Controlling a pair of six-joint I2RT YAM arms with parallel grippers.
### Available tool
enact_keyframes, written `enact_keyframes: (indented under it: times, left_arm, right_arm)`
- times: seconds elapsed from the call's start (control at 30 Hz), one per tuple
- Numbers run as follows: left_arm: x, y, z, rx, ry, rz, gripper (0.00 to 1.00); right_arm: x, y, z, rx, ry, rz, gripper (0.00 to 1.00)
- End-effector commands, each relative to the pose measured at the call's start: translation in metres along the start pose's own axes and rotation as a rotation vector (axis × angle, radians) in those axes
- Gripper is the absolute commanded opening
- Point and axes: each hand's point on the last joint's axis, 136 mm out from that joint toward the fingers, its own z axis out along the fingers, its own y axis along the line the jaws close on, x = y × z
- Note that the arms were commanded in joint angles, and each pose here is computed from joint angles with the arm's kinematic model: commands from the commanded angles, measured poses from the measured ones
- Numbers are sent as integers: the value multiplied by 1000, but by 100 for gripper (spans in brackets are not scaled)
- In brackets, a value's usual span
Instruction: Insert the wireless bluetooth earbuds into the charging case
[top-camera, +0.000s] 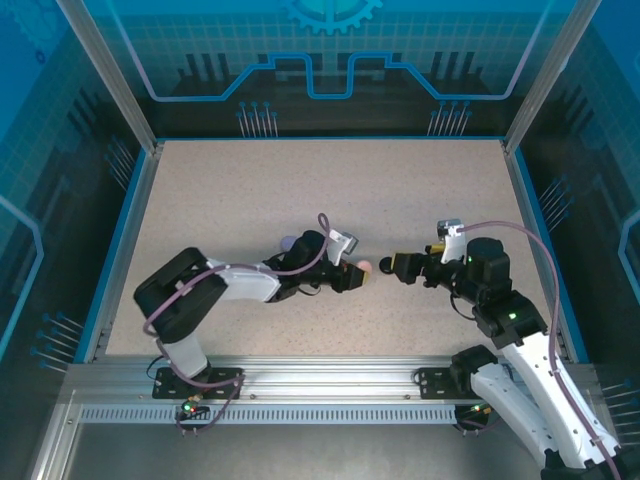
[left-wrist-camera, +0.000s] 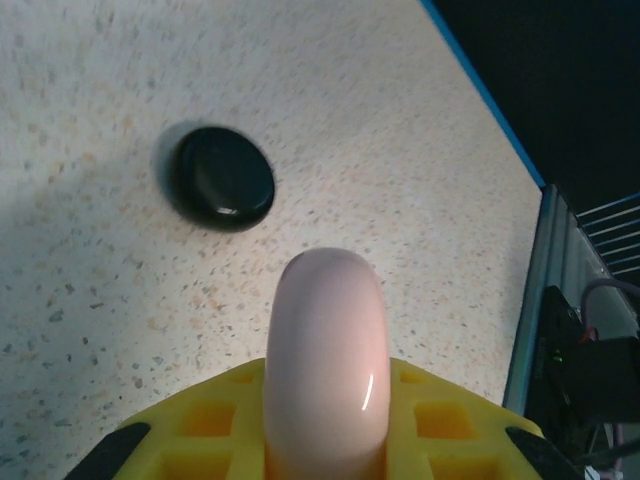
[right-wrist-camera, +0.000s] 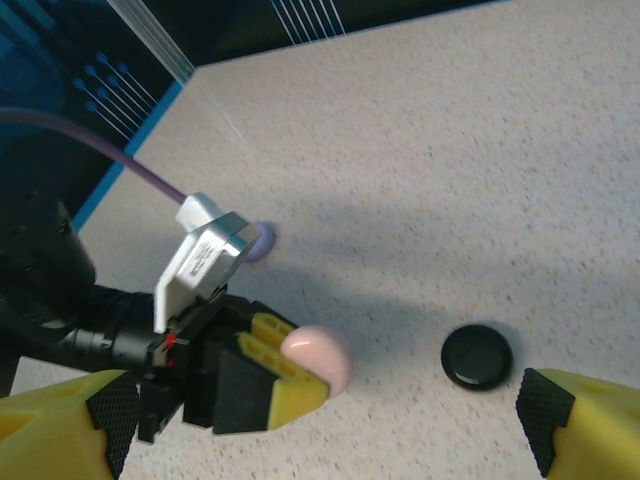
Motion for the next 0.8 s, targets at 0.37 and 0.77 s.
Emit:
enact_keyframes:
  times: [0.37,0.77]
  left_arm:
    - [11,41,29,-188,133,-245,8]
    - [14,56,26,-284,148,-244,28]
  right_arm:
    - [10,-16,-19,96,3,0,100]
    - [12,-24,-22,159,50,26,100]
